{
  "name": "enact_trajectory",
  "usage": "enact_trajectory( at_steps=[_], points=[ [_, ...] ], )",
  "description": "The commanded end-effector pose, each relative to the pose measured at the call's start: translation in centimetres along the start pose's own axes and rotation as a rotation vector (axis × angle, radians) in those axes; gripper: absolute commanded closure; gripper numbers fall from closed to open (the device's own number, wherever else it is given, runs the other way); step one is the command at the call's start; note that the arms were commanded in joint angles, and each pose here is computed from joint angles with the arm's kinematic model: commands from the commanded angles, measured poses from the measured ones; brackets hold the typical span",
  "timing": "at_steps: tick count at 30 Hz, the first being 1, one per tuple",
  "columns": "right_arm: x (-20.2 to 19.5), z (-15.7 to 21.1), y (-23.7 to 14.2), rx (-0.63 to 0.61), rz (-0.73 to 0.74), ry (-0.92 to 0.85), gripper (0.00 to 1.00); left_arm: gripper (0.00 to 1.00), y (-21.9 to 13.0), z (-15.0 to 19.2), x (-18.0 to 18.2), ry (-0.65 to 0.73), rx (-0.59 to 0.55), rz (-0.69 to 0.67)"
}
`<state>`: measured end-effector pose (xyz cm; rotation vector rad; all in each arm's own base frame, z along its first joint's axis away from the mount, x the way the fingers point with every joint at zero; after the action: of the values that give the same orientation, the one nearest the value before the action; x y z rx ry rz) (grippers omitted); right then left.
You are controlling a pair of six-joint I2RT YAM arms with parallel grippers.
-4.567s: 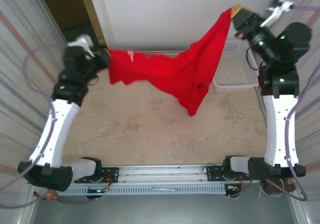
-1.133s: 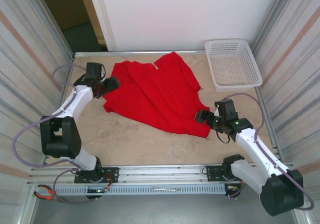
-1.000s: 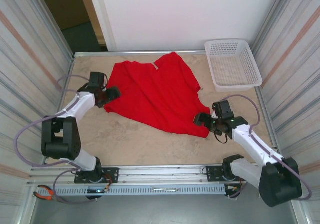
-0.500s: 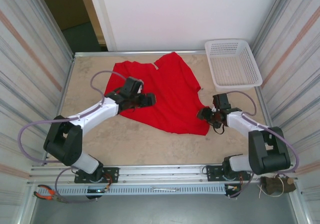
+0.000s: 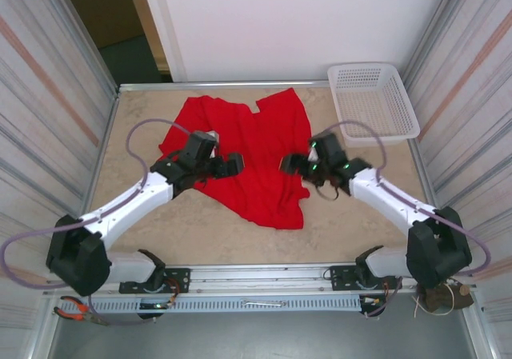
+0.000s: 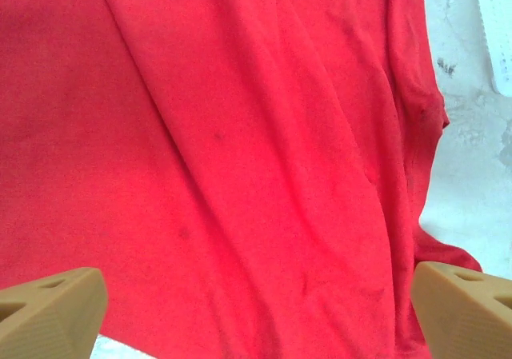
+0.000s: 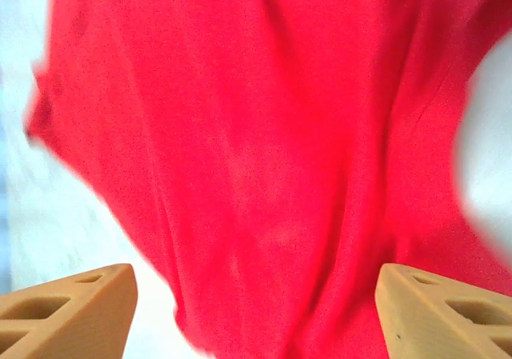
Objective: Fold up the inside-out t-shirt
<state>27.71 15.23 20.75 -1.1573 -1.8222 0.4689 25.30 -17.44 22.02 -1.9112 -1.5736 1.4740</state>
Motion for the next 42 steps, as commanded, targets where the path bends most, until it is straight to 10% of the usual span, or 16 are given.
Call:
enact_trajectory(
  at_steps=[1, 19, 26, 30, 33, 37, 42],
  points=[
    [-3.1, -3.7, 0.7, 0.01, 0.141, -0.016, 0.2, 0.01, -0.3, 2.1, 0.3, 0.094, 0.007, -0.05],
    [-8.5, -6.8, 13.5, 0.222, 0.316, -0.016, 0.27, 0.01, 9.3, 16.6, -12.3, 0.521, 0.254, 0.039],
    [-8.3, -7.0, 14.0, 0.227, 0.264, 0.002, 0.76, 0.03, 12.4, 18.4, -11.8, 0.514, 0.307, -0.013],
    [-7.6, -7.7, 13.7, 0.217, 0.221, 0.005, 1.0, 0.29, 13.0, 18.5, -11.9, 0.514, 0.31, -0.019],
    [-6.3, -9.3, 12.0, 0.161, 0.165, -0.003, 1.0, 1.0, 13.6, 17.4, -11.6, 0.497, 0.334, -0.03],
    [-2.9, -14.8, 5.4, -0.034, 0.034, -0.033, 1.0, 1.0, 9.3, 10.4, -12.5, 0.515, 0.181, 0.004],
    [3.1, -23.8, -10.3, -0.451, -0.155, -0.062, 1.0, 1.0, -6.1, -5.6, -15.9, 0.413, -0.218, 0.267]
  ],
)
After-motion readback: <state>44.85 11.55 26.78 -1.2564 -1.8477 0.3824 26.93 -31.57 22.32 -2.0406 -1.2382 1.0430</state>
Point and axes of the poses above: each hand's point on the last joint's axis, 136 mm out from that joint toward the fingers, its own y axis out along the fingers, its own x axis along the line the jaws close on, z = x × y, the point moved 8 cm from there along -y, back along the fingers, and after that the axes turned 14 degrees about -y, right-handed, at the moved point
